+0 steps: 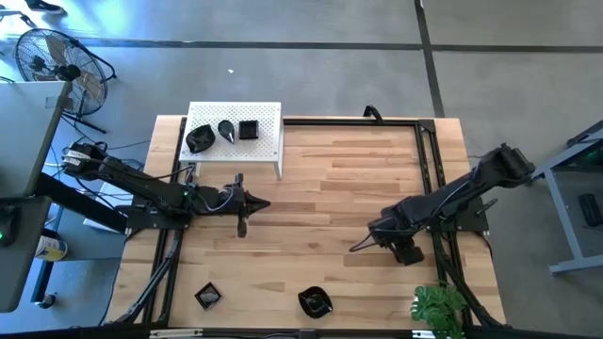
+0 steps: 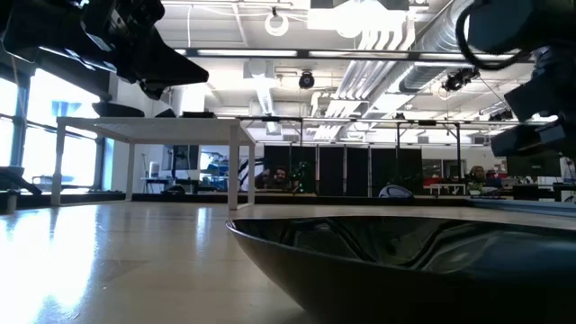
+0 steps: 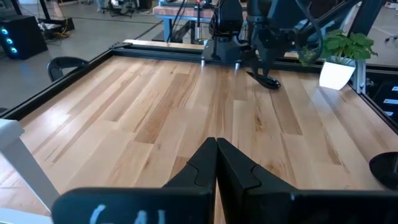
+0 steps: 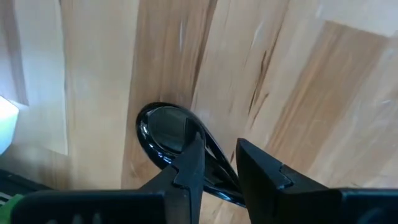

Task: Pick & Place Mini shaped plates
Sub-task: Stack the black drop shaped plate on top of the stacked black drop shaped plates on the shelf

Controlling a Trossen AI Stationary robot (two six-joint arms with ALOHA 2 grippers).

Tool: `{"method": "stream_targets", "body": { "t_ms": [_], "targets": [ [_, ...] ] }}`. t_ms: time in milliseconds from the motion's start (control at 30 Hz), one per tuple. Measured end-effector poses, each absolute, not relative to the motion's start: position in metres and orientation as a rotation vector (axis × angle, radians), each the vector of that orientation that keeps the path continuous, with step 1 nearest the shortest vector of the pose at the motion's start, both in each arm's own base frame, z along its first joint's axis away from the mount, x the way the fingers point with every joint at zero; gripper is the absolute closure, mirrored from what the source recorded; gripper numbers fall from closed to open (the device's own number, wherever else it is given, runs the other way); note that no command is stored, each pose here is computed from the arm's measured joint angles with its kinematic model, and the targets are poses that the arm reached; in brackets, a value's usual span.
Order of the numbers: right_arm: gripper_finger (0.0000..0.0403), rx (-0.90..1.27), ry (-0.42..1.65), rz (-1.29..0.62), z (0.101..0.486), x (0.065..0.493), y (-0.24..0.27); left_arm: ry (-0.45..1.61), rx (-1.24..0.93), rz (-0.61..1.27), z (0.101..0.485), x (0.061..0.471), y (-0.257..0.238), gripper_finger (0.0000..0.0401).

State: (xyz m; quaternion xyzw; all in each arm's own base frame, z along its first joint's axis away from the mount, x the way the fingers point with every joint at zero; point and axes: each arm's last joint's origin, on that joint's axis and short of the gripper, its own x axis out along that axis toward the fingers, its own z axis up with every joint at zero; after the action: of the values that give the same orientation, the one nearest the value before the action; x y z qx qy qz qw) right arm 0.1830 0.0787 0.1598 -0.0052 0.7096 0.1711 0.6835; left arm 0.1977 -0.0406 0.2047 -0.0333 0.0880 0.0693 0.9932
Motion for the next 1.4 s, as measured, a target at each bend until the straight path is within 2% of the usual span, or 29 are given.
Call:
{"method": "stream_targets", "body": {
  "t_ms": [300,567,667,900,1133,1267,1400],
  "targets": [
    [0.0320,0.009,1.736,0.415,0.133,0.189,0.082,0.175,-0.076,0.140,0.205,0.198,-0.041,0.0400],
    [0.0322,0.021,1.755,0.434,0.130,0.190,0.083,0.175,-0.078,0.141,0.205,0.198,-0.041,0.0400],
    [0.0335,0.027,1.756,0.427,0.130,0.190,0.083,0.174,-0.078,0.142,0.205,0.198,-0.041,0.0400],
    [0.0397,0.066,1.771,0.409,0.130,0.190,0.083,0.174,-0.078,0.143,0.205,0.198,-0.041,0.0400],
    [0.0393,0.142,1.789,0.387,0.131,0.191,0.080,0.176,-0.079,0.125,0.205,0.198,-0.041,0.0400],
    [0.0400,0.204,1.751,0.343,0.143,0.203,0.081,0.178,-0.084,0.104,0.205,0.198,-0.042,0.0400],
    [0.0399,0.236,1.614,0.286,0.160,0.218,0.084,0.182,-0.077,0.062,0.205,0.198,-0.043,0.0400]
  ]
}}
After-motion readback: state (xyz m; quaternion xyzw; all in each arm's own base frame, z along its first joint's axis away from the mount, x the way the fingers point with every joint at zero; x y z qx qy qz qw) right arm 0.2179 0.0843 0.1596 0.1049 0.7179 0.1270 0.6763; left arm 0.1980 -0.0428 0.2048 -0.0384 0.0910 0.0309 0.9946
